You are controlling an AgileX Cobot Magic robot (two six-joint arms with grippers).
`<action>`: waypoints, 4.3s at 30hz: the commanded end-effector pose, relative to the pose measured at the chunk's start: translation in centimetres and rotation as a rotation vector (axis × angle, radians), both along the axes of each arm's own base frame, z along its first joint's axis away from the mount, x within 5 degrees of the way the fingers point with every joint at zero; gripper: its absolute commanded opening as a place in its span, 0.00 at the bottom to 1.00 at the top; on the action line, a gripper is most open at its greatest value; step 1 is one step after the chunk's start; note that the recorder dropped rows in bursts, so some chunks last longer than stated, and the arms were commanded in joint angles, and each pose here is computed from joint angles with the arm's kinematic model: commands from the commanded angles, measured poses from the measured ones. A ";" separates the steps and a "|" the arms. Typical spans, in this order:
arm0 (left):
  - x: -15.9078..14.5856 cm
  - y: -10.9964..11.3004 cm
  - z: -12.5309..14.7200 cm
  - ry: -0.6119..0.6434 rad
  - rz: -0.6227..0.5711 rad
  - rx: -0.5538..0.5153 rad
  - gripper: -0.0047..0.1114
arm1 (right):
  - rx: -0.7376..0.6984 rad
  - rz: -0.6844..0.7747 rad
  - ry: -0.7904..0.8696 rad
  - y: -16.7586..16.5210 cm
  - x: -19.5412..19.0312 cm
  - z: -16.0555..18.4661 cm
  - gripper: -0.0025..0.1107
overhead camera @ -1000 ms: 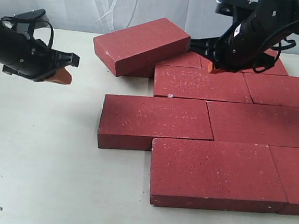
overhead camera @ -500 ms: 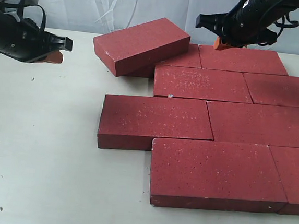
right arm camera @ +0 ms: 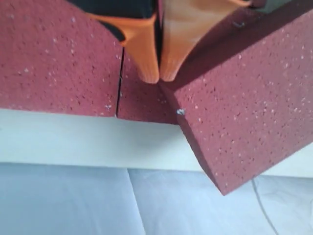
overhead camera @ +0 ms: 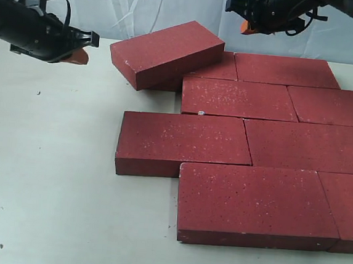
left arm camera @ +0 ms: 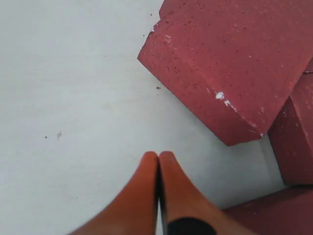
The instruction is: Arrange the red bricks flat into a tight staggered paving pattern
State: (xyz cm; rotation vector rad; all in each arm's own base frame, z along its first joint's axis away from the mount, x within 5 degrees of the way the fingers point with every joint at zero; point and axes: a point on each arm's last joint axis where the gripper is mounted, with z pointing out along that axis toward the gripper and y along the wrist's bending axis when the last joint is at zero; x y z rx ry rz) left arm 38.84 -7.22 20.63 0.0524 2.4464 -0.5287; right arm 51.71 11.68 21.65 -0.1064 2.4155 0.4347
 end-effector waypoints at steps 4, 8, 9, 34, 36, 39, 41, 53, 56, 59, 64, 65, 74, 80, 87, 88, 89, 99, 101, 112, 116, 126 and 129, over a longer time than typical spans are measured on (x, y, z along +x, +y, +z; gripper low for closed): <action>2.5 -0.7 -2.7 0.066 0.004 -0.046 0.04 | 0.044 0.013 -0.034 0.4 2.9 -2.2 0.02; 4.3 -1.3 -3.8 0.095 -0.006 -0.097 0.04 | 0.071 0.001 -0.054 0.7 4.2 -4.2 0.02; 4.7 -1.5 -4.0 0.095 -0.002 -0.112 0.04 | 0.072 -0.003 -0.053 0.7 4.3 -4.7 0.02; 5.3 -4.5 -2.2 0.246 -0.228 -0.214 0.04 | 0.093 0.318 0.191 4.4 -1.3 4.0 0.02; 4.8 -3.9 -0.9 0.245 -0.233 -0.151 0.04 | 0.049 0.306 0.174 5.3 -2.0 5.3 0.02; 4.0 -3.3 0.9 0.245 -0.208 -0.082 0.04 | 0.044 0.317 0.155 7.0 -3.2 6.9 0.02; 3.3 -2.9 2.0 0.226 -0.195 -0.054 0.04 | 0.033 0.338 0.140 8.5 -4.1 7.8 0.02; -1.5 2.2 3.0 0.230 -0.065 -0.002 0.04 | -0.036 0.414 0.129 16.7 -9.3 9.4 0.02; -1.8 3.3 1.8 0.229 -0.023 0.024 0.04 | -0.047 0.445 0.143 18.5 -10.2 8.6 0.02; -1.8 4.3 0.4 0.188 0.039 0.067 0.04 | -0.084 0.466 0.167 20.1 -10.7 6.8 0.02; -1.1 4.8 -0.5 0.108 0.116 0.088 0.04 | -0.104 0.490 0.229 21.2 -10.3 3.3 0.02; -0.7 4.9 -1.1 0.099 0.132 0.095 0.04 | -0.104 0.492 0.254 21.4 -10.2 2.1 0.02; 0.8 6.3 -6.3 0.149 0.205 0.124 0.04 | -0.100 0.519 0.346 22.3 -9.7 -2.5 0.02; 1.0 7.3 -7.4 0.167 0.240 0.121 0.04 | -0.091 0.538 0.385 22.6 -9.7 -4.5 0.02; 1.1 8.9 -7.3 0.155 0.289 0.119 0.04 | -0.071 0.553 0.414 22.9 -9.8 -5.6 0.02; 1.1 9.1 -7.3 0.154 0.297 0.119 0.04 | -0.067 0.555 0.414 22.9 -9.8 -5.6 0.02; 1.0 9.4 -7.3 0.154 0.305 0.118 0.04 | -0.064 0.556 0.416 22.9 -9.8 -5.6 0.02; 1.0 10.2 -7.3 0.146 0.313 0.135 0.04 | -0.152 0.489 0.398 22.1 -9.2 -5.9 0.02; 1.0 10.5 -7.3 0.143 0.316 0.143 0.04 | -0.206 0.438 0.386 21.5 -8.9 -6.1 0.02; 0.6 13.5 -7.3 0.152 0.397 0.126 0.04 | -0.293 0.315 0.361 20.5 -8.1 -6.2 0.02; 0.6 13.6 -7.3 0.153 0.406 0.118 0.04 | -0.319 0.262 0.340 19.9 -7.7 -5.7 0.02; 0.8 13.5 -7.2 0.140 0.411 0.098 0.04 | -0.233 0.166 0.314 16.3 -5.7 -2.1 0.02; 1.0 12.8 -7.1 0.118 0.378 0.078 0.04 | -0.222 0.157 0.300 15.8 -5.6 -1.1 0.02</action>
